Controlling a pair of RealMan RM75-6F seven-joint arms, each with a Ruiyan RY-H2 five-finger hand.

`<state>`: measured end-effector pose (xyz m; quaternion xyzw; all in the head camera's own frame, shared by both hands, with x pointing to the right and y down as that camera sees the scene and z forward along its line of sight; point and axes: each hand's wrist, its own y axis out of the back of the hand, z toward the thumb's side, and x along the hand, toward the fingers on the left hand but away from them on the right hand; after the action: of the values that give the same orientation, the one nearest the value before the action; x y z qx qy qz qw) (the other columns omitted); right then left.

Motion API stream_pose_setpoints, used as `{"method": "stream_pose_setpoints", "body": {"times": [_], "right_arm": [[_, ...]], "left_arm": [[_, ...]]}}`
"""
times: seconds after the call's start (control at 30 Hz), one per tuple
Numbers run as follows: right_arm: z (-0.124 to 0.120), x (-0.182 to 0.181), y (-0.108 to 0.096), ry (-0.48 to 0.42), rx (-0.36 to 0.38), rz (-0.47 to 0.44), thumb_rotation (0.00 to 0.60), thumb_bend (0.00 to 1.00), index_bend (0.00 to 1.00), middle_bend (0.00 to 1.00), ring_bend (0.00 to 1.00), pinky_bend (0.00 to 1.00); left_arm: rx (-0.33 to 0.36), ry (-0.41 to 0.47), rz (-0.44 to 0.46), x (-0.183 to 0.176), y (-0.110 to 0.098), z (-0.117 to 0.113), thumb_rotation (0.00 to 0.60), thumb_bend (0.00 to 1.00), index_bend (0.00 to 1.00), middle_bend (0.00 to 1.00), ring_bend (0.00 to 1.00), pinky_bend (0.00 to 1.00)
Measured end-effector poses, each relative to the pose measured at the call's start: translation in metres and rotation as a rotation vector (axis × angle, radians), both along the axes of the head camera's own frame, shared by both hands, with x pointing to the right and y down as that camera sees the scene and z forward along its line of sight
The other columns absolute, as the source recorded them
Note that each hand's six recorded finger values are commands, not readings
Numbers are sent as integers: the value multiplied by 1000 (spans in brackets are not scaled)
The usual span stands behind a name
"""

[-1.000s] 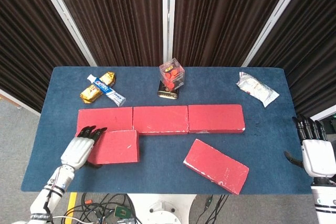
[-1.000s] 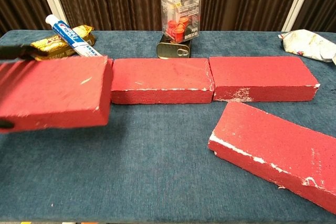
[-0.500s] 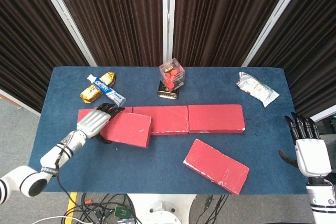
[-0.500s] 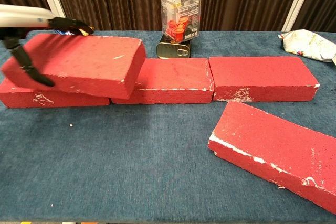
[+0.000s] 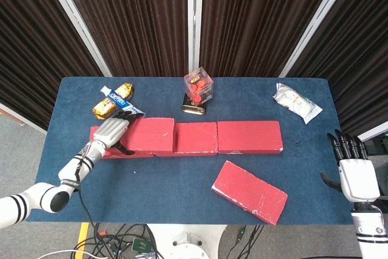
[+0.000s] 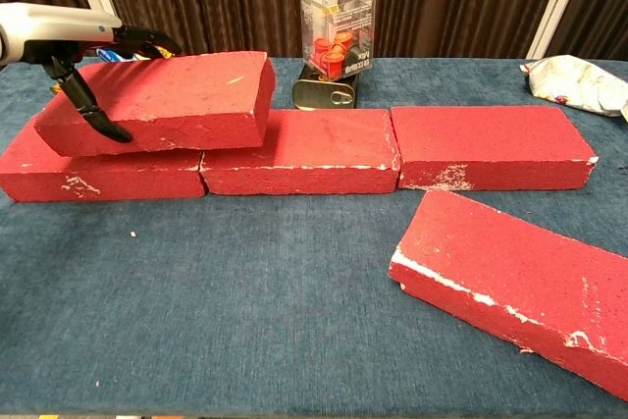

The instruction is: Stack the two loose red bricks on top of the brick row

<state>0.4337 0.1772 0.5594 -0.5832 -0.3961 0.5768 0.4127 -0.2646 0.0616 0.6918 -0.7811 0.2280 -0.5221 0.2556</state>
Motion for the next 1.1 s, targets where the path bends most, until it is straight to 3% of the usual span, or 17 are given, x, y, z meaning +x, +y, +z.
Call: {"method": "stream_pose_setpoints", "body": {"times": [0.37, 0.77, 1.1], "right_arm": [[2, 9, 1, -5, -3, 18, 600, 106, 0, 0, 0, 0], [4, 15, 3, -3, -11, 33, 600, 106, 0, 0, 0, 0], [4, 16, 2, -5, -10, 34, 600, 106, 0, 0, 0, 0]], "left_arm": [[21, -110, -53, 10, 5, -4, 600, 0, 0, 190, 0, 0], [14, -144, 21, 41, 7, 3, 600, 0, 0, 190, 0, 0], [-15, -167, -35, 41, 1, 9, 600, 0, 0, 192, 0, 0]]}}
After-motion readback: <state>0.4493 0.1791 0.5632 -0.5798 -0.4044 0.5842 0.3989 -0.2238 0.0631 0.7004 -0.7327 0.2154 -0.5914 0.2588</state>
